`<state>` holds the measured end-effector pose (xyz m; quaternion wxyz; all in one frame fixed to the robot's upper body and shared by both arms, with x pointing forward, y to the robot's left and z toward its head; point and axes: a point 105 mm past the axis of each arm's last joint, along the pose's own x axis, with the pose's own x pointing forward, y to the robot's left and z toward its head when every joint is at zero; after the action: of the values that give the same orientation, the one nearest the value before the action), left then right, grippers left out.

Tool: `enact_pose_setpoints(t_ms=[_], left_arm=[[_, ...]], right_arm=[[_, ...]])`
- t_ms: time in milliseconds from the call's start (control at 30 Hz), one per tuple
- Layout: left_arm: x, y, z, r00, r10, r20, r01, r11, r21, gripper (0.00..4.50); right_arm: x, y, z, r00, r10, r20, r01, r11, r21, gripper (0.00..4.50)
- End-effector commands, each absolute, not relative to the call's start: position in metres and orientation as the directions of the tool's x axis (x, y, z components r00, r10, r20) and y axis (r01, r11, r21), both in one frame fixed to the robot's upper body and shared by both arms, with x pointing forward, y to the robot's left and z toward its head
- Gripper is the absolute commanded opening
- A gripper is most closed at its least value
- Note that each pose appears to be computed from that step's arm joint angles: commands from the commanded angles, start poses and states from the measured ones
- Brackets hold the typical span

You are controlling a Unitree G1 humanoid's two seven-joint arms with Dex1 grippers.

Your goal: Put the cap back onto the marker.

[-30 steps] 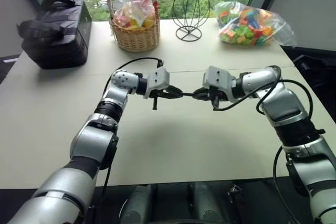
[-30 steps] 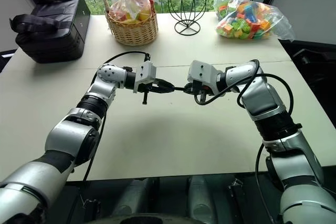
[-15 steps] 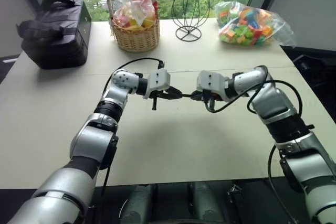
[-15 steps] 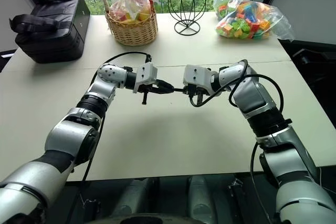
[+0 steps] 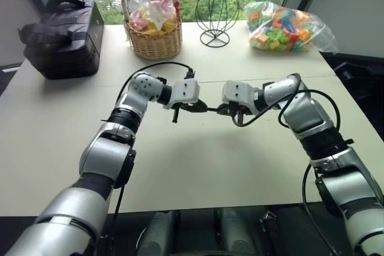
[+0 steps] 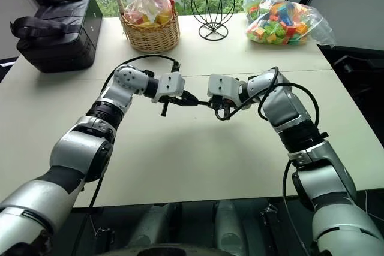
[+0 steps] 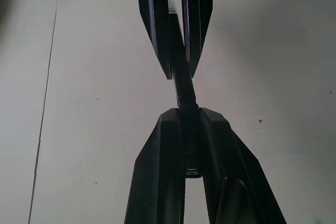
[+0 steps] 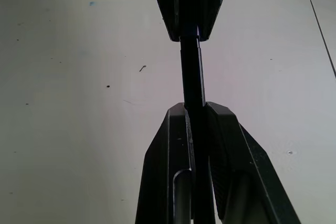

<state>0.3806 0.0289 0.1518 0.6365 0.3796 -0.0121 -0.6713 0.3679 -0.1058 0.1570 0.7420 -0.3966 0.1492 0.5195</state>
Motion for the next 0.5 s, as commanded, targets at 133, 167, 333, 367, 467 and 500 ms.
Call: enact_pose_setpoints(t_ms=[133, 167, 333, 367, 467, 500], left_arm=[[0.363, -0.007, 0.129, -0.004, -0.805, -0.594, 0.809, -0.351, 0.471, 0.03], [0.363, -0.009, 0.129, 0.002, -0.802, -0.597, 0.807, -0.351, 0.475, 0.03], [0.362, -0.016, 0.124, 0.013, -0.794, -0.607, 0.802, -0.355, 0.481, 0.03], [0.360, -0.019, 0.123, 0.007, -0.800, -0.600, 0.800, -0.356, 0.484, 0.03], [0.358, -0.023, 0.122, -0.005, -0.813, -0.582, 0.801, -0.351, 0.484, 0.03], [0.357, -0.024, 0.122, -0.005, -0.815, -0.579, 0.803, -0.349, 0.484, 0.03]], right_arm=[[0.367, -0.055, 0.228, 0.447, 0.766, -0.462, -0.791, 0.097, -0.604, 0.00], [0.368, -0.053, 0.228, 0.449, 0.763, -0.464, -0.793, 0.100, -0.601, 0.00], [0.374, -0.042, 0.229, 0.459, 0.751, -0.474, -0.812, 0.138, -0.567, 0.00], [0.373, -0.037, 0.229, 0.455, 0.756, -0.470, -0.815, 0.141, -0.562, 0.00], [0.370, -0.029, 0.232, 0.439, 0.772, -0.459, -0.822, 0.140, -0.551, 0.00], [0.370, -0.027, 0.232, 0.435, 0.776, -0.456, -0.824, 0.140, -0.549, 0.00]])
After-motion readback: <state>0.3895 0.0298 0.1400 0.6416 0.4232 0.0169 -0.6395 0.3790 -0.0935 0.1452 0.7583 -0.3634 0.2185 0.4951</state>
